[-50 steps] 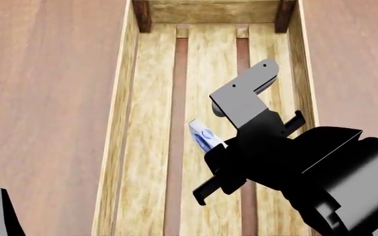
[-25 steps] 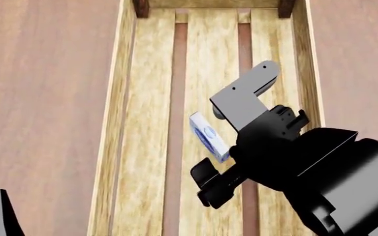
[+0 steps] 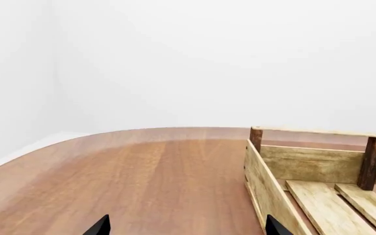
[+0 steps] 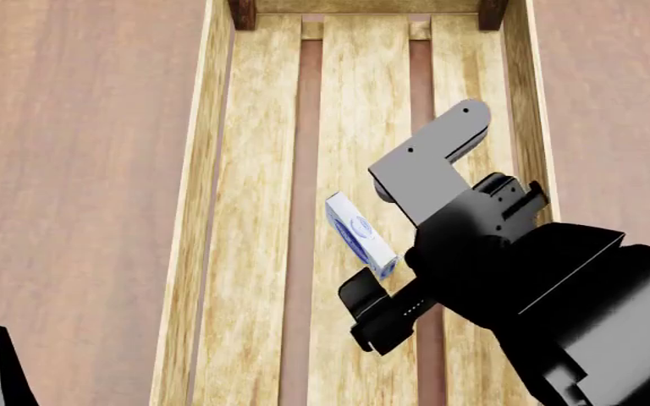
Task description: Pick up the cream cheese and put it in the tray.
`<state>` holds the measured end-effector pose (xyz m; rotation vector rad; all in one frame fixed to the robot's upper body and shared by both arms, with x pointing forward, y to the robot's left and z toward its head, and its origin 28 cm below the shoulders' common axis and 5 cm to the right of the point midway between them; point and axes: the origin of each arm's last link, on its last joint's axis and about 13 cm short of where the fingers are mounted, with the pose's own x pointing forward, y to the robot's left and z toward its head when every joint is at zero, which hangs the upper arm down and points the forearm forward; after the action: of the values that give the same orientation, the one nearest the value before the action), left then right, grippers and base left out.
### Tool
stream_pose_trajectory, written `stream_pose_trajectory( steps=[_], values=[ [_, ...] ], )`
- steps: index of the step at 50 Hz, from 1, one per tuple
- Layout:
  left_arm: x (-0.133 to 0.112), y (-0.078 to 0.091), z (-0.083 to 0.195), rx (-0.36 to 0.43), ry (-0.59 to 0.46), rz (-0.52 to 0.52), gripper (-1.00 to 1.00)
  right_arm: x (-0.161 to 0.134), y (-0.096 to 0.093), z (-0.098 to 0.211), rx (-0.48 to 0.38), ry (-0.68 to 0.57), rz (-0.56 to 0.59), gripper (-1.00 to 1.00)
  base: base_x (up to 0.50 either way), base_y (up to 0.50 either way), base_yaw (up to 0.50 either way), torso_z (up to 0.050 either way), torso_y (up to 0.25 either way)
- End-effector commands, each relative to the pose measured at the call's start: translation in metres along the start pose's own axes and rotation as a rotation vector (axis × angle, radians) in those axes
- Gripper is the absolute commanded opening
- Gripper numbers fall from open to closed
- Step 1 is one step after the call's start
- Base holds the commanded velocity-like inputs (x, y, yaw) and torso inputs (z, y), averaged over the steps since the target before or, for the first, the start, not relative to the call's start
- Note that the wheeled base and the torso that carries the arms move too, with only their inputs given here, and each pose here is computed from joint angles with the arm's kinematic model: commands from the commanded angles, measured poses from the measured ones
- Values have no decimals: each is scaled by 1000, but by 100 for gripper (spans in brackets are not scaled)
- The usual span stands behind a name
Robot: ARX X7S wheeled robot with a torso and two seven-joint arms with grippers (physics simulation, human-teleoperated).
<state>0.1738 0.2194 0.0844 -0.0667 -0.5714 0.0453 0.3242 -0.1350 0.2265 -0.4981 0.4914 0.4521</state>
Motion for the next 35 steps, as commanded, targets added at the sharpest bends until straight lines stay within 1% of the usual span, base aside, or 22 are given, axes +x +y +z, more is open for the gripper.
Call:
stream_pose_trajectory(
  steps=[1, 7, 9, 17, 25, 26, 30, 35],
  values=[
    [0, -1, 0, 3, -1, -3, 100, -18, 0, 2, 1, -50, -33, 100, 0, 0, 0, 0, 0],
    [0, -1, 1, 10, -4, -8, 100, -36, 1, 5, -14, -80, -80, 100, 0, 0, 0, 0, 0],
    [1, 1, 3, 7, -5, -3, 100, -44, 4, 5, -39, -85, -97, 100, 0, 0, 0, 0, 0],
    [1, 0, 3, 10, -9, -5, 100, -71, 3, 9, -52, -128, -150, 100, 0, 0, 0, 0, 0],
    [1, 0, 4, 17, -10, -3, 100, -92, -1, 5, -20, -186, -197, 100, 0, 0, 0, 0, 0],
    [1, 0, 4, 17, -11, -3, 100, -94, -1, 4, -26, -190, -200, 100, 0, 0, 0, 0, 0],
    [2, 0, 5, 19, -11, -1, 100, -95, -2, 1, -21, -193, -209, 100, 0, 0, 0, 0, 0],
    [2, 0, 6, 25, -13, -1, 100, -104, -3, -2, -1, -232, -226, 100, 0, 0, 0, 0, 0]
  ],
)
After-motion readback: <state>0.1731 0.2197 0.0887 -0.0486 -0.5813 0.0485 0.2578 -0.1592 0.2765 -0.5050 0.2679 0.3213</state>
